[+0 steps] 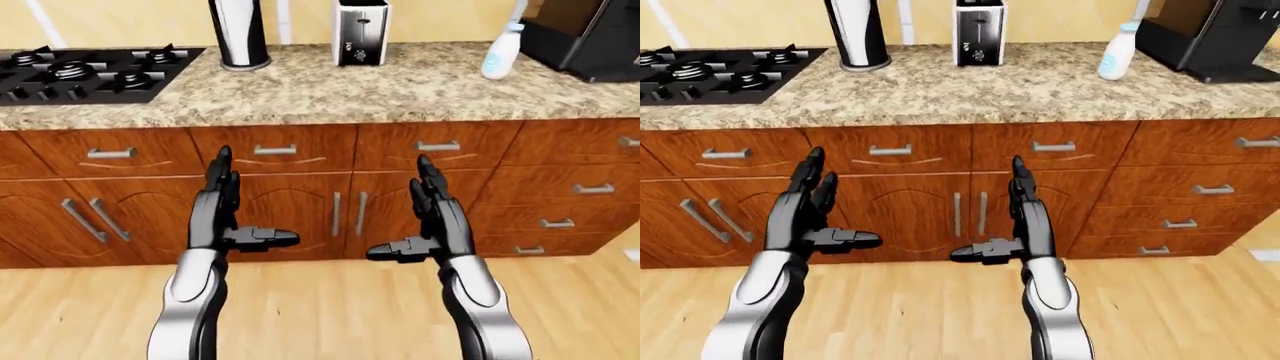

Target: Move the drinks to the dining counter.

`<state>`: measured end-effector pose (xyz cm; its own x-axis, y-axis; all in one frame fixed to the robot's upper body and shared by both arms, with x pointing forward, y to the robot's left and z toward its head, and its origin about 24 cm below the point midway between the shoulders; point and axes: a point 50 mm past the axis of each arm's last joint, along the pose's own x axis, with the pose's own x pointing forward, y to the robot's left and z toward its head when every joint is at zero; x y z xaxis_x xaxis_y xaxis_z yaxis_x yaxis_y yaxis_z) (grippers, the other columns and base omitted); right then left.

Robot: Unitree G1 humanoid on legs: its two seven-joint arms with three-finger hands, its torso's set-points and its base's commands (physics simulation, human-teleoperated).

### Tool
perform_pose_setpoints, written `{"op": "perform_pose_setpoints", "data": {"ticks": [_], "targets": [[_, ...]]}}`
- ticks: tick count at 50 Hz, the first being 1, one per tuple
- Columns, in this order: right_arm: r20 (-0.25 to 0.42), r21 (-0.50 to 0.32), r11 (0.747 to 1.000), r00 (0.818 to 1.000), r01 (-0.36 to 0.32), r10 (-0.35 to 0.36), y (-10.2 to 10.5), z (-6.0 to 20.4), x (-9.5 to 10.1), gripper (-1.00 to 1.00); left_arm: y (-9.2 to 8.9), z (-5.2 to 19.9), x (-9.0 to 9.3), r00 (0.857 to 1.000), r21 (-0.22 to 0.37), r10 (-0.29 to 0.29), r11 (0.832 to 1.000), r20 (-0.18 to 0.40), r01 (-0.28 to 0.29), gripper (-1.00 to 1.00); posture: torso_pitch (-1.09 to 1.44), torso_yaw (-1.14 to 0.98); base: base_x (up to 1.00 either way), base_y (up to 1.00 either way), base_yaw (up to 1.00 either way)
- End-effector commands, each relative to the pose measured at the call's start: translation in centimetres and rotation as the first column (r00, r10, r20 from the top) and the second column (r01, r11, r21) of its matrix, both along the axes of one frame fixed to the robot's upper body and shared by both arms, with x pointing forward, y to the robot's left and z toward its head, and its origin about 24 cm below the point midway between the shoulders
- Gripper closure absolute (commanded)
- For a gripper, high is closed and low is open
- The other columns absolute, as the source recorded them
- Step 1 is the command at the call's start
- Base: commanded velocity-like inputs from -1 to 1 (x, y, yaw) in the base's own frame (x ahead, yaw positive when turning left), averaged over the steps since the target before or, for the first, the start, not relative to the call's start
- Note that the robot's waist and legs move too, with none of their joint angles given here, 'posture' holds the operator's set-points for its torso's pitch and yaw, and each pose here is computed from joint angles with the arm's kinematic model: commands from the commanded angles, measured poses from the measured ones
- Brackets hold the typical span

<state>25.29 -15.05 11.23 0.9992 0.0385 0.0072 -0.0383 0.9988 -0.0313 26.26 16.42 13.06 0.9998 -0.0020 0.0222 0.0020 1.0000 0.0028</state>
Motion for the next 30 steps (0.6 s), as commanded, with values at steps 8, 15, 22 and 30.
{"op": "perform_pose_setpoints", "data": {"ticks": [8,15,22,30], "targets": [[0.131,-0.006,1.0,0.991,0.014,-0.013,-0.22,2.3,-0.13,-1.0,-0.71,2.33,-0.35,0.992,0.0,-0.033,0.999,0.122,0.033,-1.0,0.0,0.0,0.0,-0.8,0.0],[0.131,-0.003,1.0,0.991,0.012,-0.012,-0.15,2.24,-0.24,-1.0,-0.78,2.15,-0.39,0.992,-0.001,-0.033,0.999,0.119,0.033,-1.0,0.0,0.0,0.0,-0.78,0.0],[0.134,-0.002,1.0,0.991,0.008,-0.007,-0.03,2.39,-0.34,-1.0,-0.81,2.07,-0.28,0.992,-0.002,-0.036,0.999,0.122,0.036,-1.0,0.0,0.0,0.0,-0.73,0.0],[0.135,0.001,1.0,0.991,0.007,-0.007,-0.07,2.61,-0.48,-1.0,-0.86,2.08,-0.4,0.992,-0.003,-0.036,0.999,0.122,0.037,-1.0,0.0,0.0,0.0,-0.69,0.0]]}}
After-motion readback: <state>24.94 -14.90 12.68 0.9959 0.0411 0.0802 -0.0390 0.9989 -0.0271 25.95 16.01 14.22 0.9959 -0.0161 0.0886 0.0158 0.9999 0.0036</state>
